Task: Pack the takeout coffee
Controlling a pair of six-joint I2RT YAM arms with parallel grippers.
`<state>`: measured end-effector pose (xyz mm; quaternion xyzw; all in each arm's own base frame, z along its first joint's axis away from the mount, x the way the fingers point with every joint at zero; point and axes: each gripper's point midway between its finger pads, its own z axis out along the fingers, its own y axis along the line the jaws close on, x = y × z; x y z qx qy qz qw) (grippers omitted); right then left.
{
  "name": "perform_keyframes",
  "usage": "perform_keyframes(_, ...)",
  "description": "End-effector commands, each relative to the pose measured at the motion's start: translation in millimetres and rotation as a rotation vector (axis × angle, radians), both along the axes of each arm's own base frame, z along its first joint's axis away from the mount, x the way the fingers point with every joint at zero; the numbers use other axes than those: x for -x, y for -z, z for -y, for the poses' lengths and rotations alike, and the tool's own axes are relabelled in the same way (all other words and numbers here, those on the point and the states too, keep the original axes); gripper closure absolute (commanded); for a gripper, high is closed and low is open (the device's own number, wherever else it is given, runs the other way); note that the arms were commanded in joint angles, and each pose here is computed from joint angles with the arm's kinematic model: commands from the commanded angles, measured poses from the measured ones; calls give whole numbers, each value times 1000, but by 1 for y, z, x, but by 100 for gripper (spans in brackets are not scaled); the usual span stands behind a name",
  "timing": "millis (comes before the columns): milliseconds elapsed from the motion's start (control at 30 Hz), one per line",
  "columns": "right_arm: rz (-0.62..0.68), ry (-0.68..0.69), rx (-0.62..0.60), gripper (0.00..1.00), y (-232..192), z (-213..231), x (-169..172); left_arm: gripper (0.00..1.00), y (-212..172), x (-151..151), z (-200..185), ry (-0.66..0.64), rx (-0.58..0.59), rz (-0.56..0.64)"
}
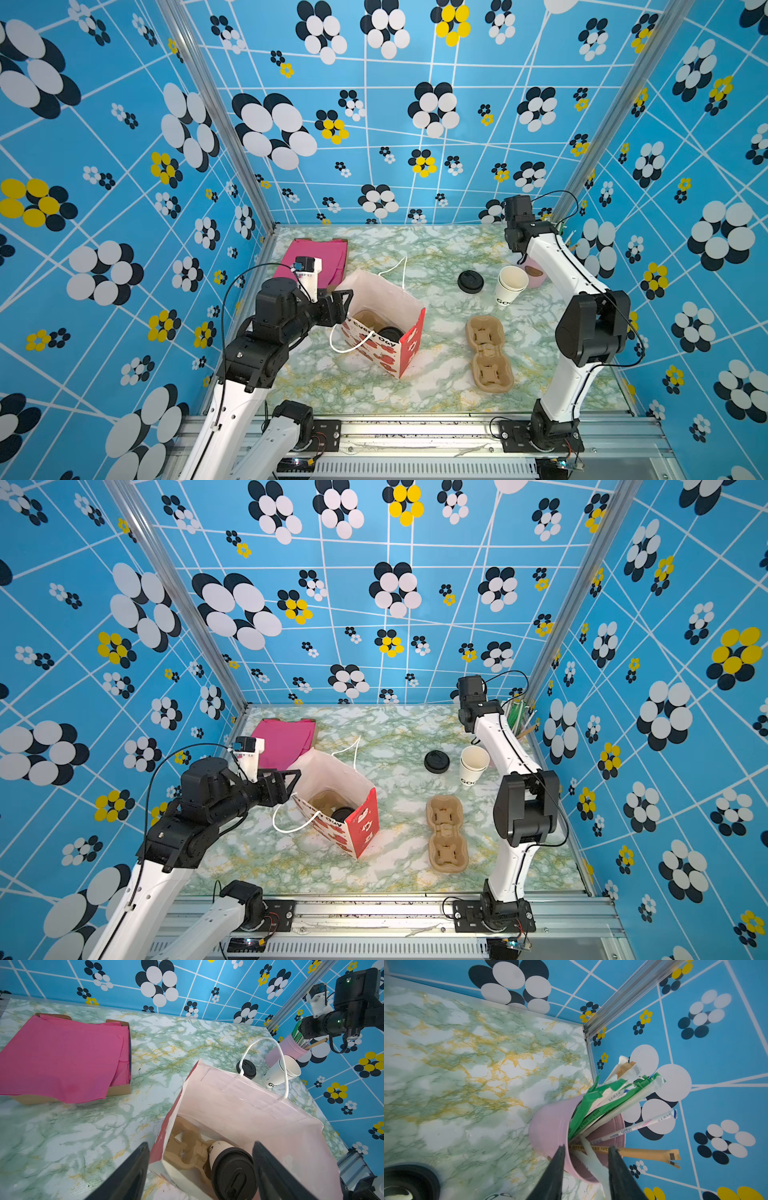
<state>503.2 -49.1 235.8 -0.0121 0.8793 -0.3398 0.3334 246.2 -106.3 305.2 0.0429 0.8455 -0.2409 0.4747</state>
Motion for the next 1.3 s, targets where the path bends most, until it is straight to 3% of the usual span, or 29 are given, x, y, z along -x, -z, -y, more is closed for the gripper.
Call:
perform_keyframes(0, 75, 21, 14, 62, -31, 6, 5, 21, 4, -1, 0, 3, -6, -4)
perform_keyframes(600, 119, 37, 34, 54, -56, 12, 20, 21, 6, -1, 1, 6, -4, -7)
perform_keyframes(900, 29, 46, 13, 58, -26, 24, 13, 20, 8, -2, 2, 7, -10, -12)
perform_keyframes(1267, -12, 22, -51, 55, -4, 14, 4, 20, 11, -4, 2, 7, -16, -16)
